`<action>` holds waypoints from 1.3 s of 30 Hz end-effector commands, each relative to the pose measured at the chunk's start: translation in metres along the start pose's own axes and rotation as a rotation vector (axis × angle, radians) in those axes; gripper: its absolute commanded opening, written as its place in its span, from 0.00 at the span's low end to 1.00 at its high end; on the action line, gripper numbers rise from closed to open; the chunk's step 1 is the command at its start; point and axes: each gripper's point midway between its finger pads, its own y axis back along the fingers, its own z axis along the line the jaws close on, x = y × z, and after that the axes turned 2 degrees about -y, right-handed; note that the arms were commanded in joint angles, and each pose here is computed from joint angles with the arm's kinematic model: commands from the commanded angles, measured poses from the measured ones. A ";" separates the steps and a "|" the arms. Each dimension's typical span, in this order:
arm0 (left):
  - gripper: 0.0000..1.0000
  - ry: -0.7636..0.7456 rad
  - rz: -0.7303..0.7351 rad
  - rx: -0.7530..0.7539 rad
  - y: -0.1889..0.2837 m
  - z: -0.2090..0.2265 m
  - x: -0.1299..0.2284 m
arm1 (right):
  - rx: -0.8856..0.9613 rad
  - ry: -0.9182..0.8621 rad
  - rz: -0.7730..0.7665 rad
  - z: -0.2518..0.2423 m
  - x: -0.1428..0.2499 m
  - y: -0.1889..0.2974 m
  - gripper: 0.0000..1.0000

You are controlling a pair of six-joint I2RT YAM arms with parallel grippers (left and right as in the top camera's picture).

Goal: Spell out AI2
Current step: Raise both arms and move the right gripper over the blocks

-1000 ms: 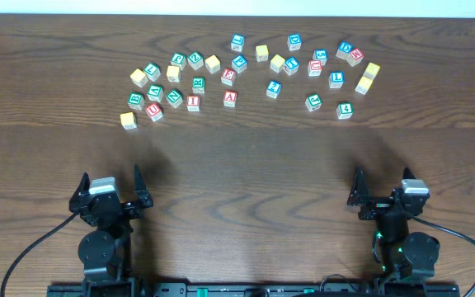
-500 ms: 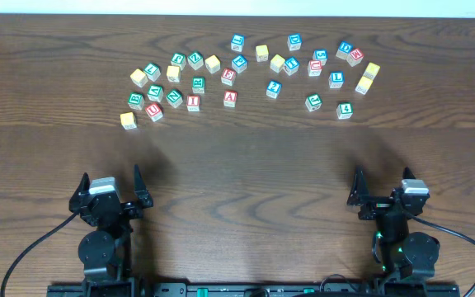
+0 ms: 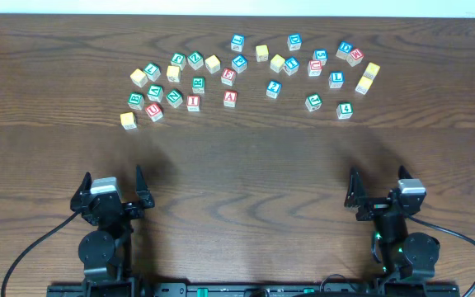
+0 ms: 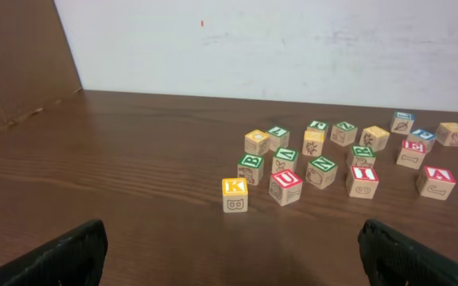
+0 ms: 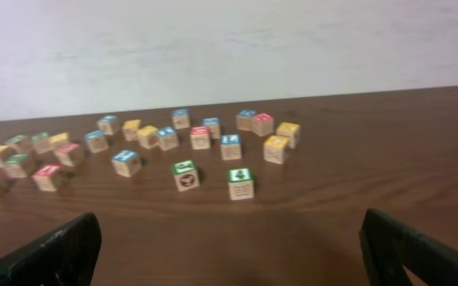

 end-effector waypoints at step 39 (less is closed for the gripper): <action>0.99 0.105 0.423 0.418 -0.114 -0.077 -0.199 | -0.407 -0.091 0.398 0.096 -0.201 -0.162 0.99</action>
